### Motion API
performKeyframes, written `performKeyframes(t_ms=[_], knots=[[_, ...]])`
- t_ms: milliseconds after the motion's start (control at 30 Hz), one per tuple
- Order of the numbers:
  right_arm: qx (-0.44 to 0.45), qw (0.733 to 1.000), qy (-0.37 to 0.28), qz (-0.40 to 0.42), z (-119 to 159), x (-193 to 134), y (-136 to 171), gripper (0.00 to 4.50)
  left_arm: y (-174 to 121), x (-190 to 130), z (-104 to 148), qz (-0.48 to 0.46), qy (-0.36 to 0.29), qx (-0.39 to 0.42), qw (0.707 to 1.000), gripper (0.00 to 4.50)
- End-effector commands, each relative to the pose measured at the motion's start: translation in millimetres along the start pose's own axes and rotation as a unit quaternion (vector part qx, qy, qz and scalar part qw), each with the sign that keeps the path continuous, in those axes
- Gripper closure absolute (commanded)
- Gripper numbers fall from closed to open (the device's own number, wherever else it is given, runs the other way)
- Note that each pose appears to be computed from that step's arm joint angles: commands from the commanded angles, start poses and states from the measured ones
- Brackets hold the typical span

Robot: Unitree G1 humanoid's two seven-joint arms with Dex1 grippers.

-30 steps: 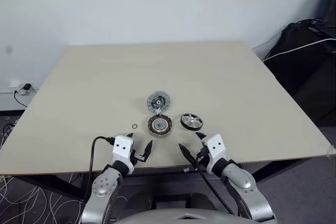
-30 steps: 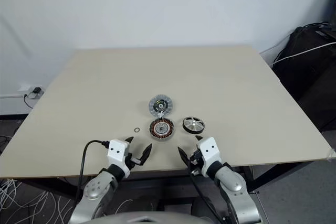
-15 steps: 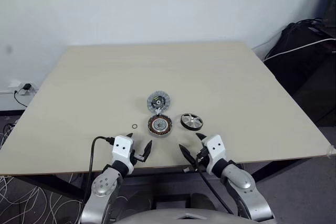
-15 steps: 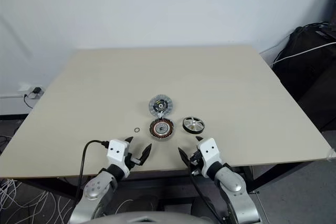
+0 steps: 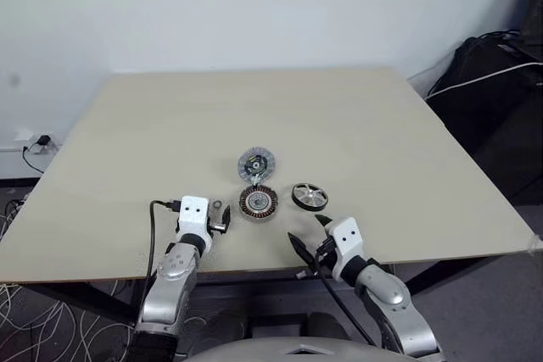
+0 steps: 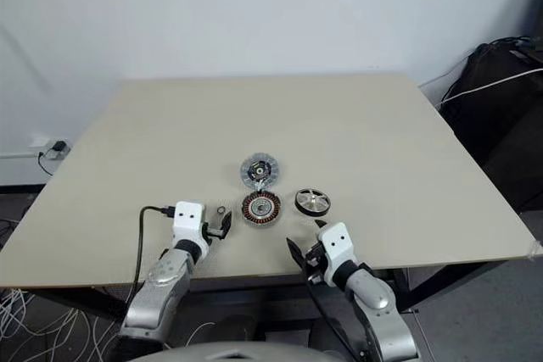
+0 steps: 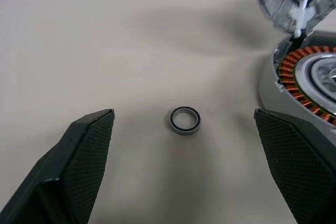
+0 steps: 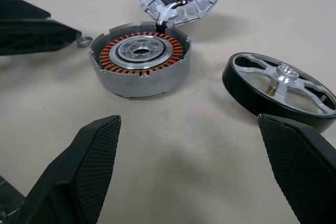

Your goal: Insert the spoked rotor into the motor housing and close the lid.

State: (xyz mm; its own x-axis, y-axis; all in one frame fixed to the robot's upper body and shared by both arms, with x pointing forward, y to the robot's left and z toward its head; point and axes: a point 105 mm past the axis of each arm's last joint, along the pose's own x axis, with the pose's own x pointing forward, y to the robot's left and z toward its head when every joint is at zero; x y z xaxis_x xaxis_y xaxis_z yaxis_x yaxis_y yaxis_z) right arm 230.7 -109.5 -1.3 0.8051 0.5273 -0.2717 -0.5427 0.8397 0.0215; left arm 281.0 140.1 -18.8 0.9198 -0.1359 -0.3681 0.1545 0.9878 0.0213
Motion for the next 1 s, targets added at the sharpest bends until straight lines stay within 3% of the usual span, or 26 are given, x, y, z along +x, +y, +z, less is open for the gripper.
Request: performKeyframes(t_ms=[33,367,1000], knots=[[-0.009,1.0,-0.026,-0.003,12,2,-2,0.01,1,9,5,-0.005,0.007,-0.005,1.0,0.0],[-0.008,1.0,-0.028,-0.005,13,2,-2,0.01,10,24,12,-0.003,0.018,0.003,1.0,0.0],[-0.011,0.999,-0.033,-0.003,18,3,1,0.01,6,31,-4,-0.014,0.069,0.049,0.996,0.0]])
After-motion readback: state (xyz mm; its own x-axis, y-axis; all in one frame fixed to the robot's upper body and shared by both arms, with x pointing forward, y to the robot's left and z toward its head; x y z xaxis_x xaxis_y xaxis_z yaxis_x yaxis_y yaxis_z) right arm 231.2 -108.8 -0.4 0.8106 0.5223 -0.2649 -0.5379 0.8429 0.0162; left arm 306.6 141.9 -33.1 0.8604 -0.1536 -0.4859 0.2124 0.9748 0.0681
